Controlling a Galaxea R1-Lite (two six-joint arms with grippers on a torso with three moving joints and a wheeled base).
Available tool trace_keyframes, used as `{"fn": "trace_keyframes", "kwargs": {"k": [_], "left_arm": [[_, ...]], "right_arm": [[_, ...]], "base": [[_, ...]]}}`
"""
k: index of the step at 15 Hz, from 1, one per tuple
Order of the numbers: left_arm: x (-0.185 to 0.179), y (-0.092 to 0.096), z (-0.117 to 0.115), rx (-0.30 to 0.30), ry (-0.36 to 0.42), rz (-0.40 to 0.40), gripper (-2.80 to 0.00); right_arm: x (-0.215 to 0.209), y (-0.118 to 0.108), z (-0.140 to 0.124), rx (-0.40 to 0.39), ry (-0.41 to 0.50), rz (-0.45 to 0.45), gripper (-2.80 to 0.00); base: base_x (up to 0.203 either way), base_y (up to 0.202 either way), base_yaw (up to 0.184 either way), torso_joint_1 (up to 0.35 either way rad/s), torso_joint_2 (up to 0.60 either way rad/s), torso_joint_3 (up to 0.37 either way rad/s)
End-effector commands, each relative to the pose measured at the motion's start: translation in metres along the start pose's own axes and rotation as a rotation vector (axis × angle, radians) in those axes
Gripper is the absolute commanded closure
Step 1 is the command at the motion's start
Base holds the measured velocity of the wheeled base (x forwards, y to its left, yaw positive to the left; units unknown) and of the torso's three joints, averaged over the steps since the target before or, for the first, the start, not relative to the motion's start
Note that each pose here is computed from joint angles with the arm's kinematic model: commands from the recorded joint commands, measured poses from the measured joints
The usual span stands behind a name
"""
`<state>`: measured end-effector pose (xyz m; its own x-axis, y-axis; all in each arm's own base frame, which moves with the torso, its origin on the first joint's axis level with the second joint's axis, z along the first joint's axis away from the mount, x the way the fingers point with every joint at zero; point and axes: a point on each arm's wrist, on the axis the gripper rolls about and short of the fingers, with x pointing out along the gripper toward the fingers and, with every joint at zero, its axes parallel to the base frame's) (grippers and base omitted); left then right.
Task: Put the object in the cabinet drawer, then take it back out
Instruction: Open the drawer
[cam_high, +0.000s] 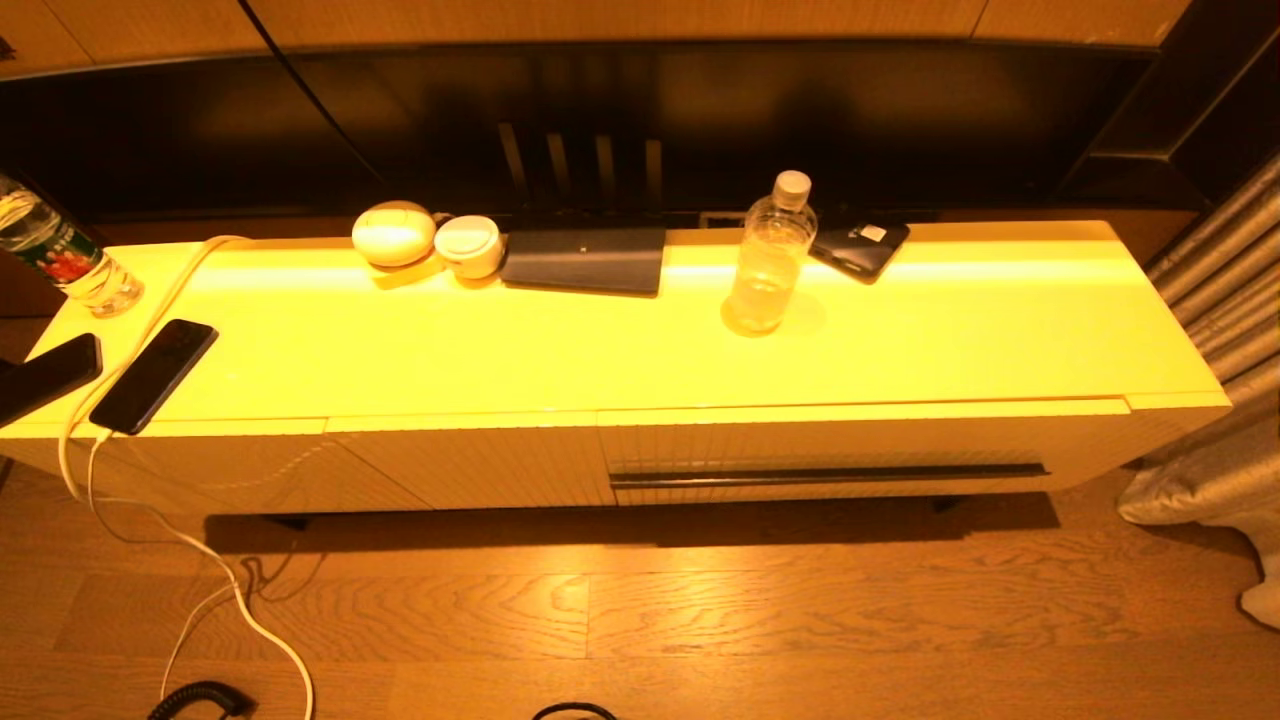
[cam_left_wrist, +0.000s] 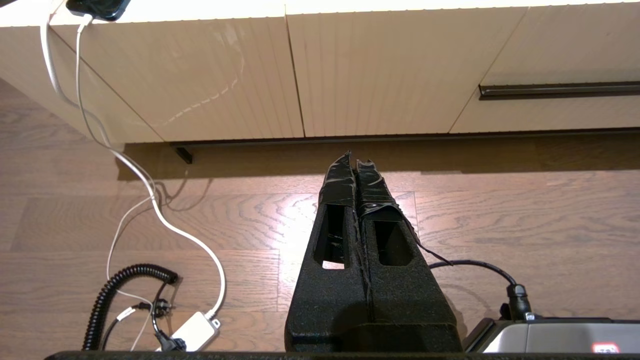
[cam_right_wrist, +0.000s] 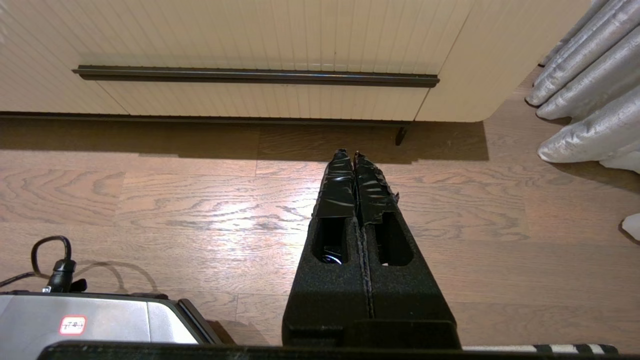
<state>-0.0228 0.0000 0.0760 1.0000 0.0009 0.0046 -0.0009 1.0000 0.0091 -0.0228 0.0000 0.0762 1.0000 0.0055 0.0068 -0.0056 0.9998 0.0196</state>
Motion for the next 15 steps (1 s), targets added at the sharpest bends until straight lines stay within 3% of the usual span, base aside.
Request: {"fn": "trace_keyframes", "kwargs": {"k": [1, 15], "left_arm": [[0.0001, 0.0000, -0.0005, 0.000, 0.002, 0.000, 0.00], [0.0001, 0.0000, -0.0004, 0.000, 0.002, 0.001, 0.00]], "right_arm": [[0.0001, 0.0000, 0.0000, 0.000, 0.001, 0.001, 0.00], [0.0001, 0.0000, -0.0004, 0.000, 0.001, 0.001, 0.00]], "base": [[0.000, 0.000, 0.000, 0.000, 0.00, 0.000], [0.000, 0.000, 0.000, 0.000, 0.00, 0.000]]}}
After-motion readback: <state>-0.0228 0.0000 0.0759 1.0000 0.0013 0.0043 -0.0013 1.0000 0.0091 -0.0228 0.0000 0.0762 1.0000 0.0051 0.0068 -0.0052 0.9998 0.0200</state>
